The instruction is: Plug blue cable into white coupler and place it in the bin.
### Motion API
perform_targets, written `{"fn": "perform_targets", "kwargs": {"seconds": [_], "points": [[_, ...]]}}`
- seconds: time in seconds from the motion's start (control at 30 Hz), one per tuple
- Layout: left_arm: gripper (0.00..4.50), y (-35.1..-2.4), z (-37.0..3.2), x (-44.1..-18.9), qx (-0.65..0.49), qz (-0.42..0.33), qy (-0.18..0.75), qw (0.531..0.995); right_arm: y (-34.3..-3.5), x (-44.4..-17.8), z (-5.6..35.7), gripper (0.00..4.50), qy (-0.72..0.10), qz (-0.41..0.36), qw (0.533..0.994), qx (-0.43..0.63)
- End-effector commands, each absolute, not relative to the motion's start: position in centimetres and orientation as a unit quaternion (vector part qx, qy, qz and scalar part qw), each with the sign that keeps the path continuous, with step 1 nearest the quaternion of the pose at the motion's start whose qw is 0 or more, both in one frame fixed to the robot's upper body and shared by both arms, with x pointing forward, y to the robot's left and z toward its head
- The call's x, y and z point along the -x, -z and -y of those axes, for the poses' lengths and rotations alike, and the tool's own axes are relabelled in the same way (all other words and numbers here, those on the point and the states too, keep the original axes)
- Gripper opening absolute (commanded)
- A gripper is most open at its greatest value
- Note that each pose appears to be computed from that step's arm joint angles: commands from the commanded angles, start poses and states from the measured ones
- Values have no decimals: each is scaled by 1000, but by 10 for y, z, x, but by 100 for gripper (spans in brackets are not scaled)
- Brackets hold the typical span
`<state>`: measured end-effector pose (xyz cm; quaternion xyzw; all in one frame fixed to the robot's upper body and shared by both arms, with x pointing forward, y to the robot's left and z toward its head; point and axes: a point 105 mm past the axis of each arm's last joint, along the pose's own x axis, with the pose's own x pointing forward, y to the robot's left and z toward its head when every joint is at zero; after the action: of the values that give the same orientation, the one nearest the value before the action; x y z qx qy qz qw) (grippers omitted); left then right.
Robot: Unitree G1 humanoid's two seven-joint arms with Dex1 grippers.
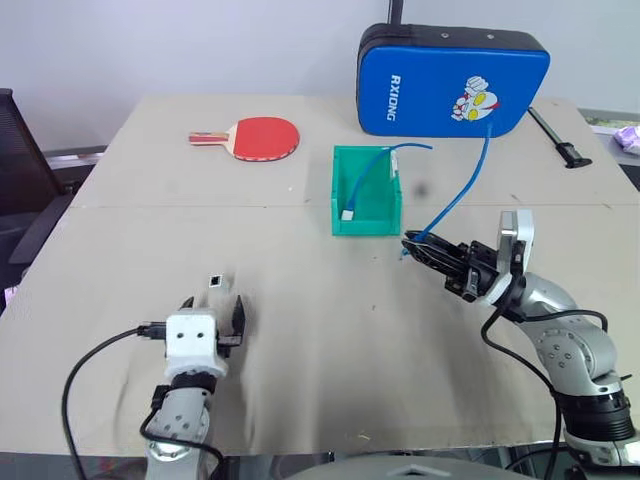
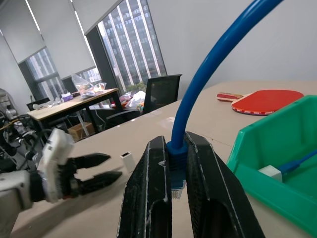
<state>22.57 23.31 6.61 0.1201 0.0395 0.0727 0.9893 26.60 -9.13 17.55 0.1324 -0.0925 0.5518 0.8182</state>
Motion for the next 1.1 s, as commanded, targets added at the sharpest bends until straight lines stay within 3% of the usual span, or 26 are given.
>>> {"fn": "perform_targets", "kwargs": {"seconds": [0.03,0.3,0.43,0.57,0.6,0.7,0.83,0.97,1.1], "points": [[378,-60,-246,-234,-92,-47,-88,991,-188,-261,92,0,-546,120,820,-123],[378,-56,-252,-256,-94,-72,-59,991,-186,-259,93,0,-538,121,825,-121],[254,-39,-248,-249,-74,-111,-35,990,-186,-261,94,0,-535,123,827,-119],[49,-25,-240,-242,-50,-138,-20,989,-186,-261,94,0,-533,125,828,-119],[30,-24,-239,-241,-49,-141,-14,989,-186,-261,94,0,-533,126,828,-119],[33,-25,-224,-249,-39,-131,31,990,-187,-263,95,0,-528,130,831,-117],[33,-40,-169,-276,-66,-88,198,974,-189,-270,105,0,-512,137,841,-108],[33,-45,-121,-295,-83,-69,327,939,-187,-272,106,0,-506,134,846,-101],[33,-49,-65,-305,-97,-70,478,870,-177,-277,101,0,-485,122,863,-71]]}}
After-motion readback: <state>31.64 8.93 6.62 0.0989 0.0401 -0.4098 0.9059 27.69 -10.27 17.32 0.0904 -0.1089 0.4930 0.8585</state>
